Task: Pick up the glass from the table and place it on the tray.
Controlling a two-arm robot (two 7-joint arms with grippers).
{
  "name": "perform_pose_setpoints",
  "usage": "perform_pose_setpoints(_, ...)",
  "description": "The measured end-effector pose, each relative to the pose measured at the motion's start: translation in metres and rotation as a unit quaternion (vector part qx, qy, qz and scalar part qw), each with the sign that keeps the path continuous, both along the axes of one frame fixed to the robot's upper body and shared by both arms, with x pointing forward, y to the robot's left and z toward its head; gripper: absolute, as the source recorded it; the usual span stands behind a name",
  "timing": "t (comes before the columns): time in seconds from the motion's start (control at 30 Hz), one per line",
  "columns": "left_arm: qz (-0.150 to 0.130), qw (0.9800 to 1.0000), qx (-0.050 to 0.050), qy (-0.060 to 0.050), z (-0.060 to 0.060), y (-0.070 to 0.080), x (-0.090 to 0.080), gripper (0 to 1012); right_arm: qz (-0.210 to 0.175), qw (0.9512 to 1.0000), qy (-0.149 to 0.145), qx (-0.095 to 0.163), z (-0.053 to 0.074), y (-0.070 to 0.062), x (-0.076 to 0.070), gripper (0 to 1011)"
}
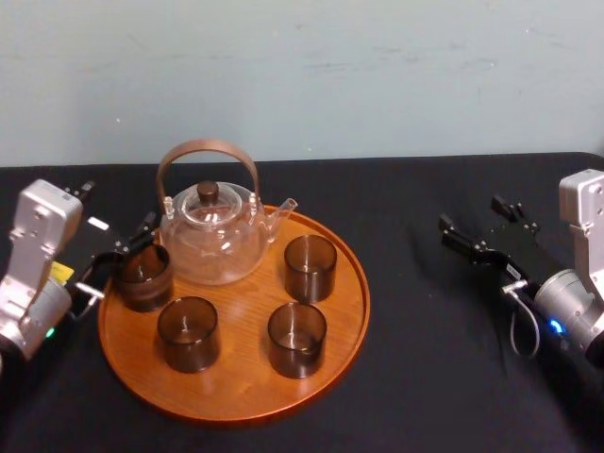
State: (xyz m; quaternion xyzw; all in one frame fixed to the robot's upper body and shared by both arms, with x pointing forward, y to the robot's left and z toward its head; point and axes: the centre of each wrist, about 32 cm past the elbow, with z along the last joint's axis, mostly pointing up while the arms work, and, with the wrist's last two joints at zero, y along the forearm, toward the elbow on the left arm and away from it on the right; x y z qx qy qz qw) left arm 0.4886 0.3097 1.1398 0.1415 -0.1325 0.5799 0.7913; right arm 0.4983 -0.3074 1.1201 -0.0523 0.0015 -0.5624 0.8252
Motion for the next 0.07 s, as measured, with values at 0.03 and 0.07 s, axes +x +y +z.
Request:
perform_pose_setpoints(0.03, 0.000, 1.0000, 0.000, 0.000, 0.0000, 0.0000, 0.0000, 1001, 0.000, 1.0000, 0.000, 0.000, 0.0000, 0.0000, 0.0000, 1003)
perform_pose_setpoints(0.07, 0.000, 1.0000, 0.000, 0.000, 0.0000, 0.0000, 0.0000, 1001, 0.000, 1.0000, 0.000, 0.000, 0.0000, 0.0000, 0.0000, 1002)
